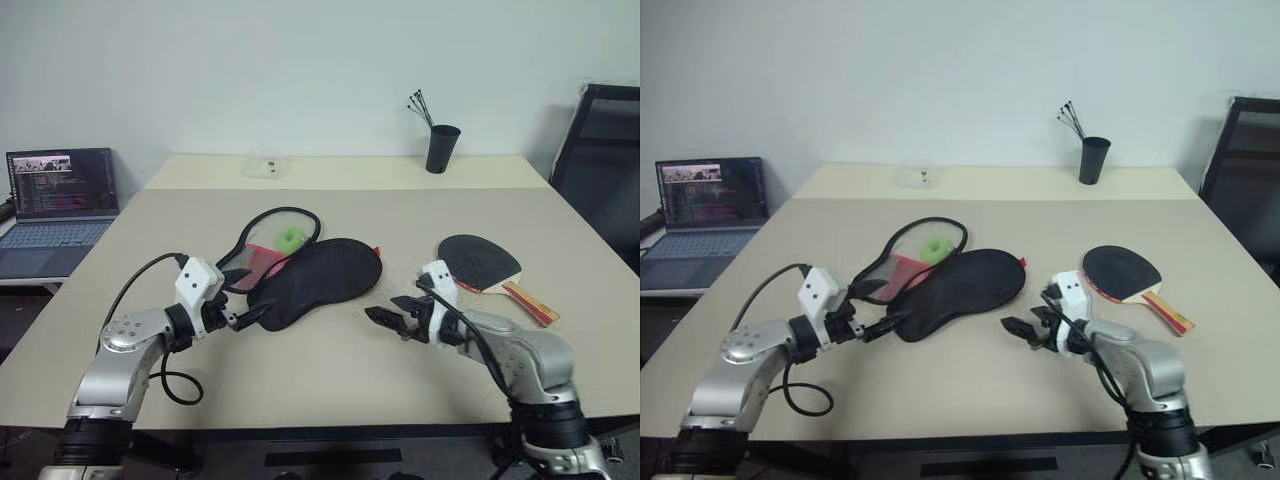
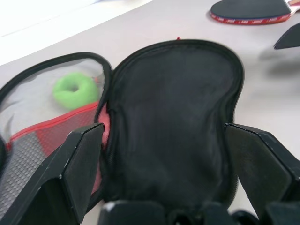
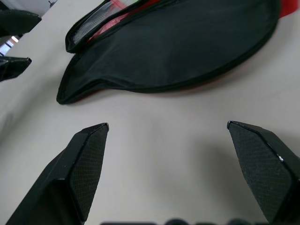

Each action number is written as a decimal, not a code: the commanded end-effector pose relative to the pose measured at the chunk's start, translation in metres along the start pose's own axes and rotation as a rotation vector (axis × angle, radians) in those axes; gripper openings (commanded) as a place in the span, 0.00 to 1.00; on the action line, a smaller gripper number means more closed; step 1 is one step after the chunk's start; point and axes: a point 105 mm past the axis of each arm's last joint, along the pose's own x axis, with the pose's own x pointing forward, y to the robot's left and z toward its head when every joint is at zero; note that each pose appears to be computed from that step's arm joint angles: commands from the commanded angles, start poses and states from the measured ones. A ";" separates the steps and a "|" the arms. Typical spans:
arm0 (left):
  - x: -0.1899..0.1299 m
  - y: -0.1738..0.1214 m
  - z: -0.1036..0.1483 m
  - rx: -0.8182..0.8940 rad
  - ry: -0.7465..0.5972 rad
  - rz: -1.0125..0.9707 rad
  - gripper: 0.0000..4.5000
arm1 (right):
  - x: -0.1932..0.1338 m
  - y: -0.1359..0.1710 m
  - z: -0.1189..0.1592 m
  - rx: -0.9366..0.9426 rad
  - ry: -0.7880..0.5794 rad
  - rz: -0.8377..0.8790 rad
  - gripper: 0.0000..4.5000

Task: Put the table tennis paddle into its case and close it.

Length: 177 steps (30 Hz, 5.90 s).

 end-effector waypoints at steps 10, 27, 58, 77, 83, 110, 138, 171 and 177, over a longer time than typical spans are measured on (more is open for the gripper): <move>-0.010 0.021 0.016 0.099 -0.022 0.043 1.00 | 0.051 0.016 0.023 0.161 -0.065 0.001 0.99; -0.016 0.020 0.023 0.131 -0.019 0.062 1.00 | 0.096 0.085 0.027 0.309 -0.029 0.154 0.80; 0.002 -0.005 0.025 0.138 -0.039 -0.022 1.00 | -0.006 -0.016 0.002 0.188 0.253 0.015 0.01; 0.017 -0.018 0.032 0.145 -0.059 -0.071 1.00 | 0.014 -0.081 0.070 -0.216 0.249 -0.100 0.01; 0.020 -0.021 0.032 0.142 -0.064 -0.081 1.00 | 0.017 -0.090 0.081 -0.259 0.227 -0.145 0.01; 0.049 -0.029 0.035 0.152 -0.107 -0.166 1.00 | -0.005 -0.078 0.036 0.097 -0.033 -0.296 0.68; 0.038 -0.024 0.033 0.167 -0.094 -0.124 1.00 | 0.028 -0.040 0.018 -0.186 -0.056 -0.278 0.56; 0.040 -0.030 0.032 0.202 -0.083 -0.162 1.00 | -0.001 -0.078 0.055 -0.370 0.085 -0.195 0.38; 0.039 -0.029 0.035 0.204 -0.084 -0.169 1.00 | -0.032 -0.085 0.084 -0.365 -0.011 -0.225 0.52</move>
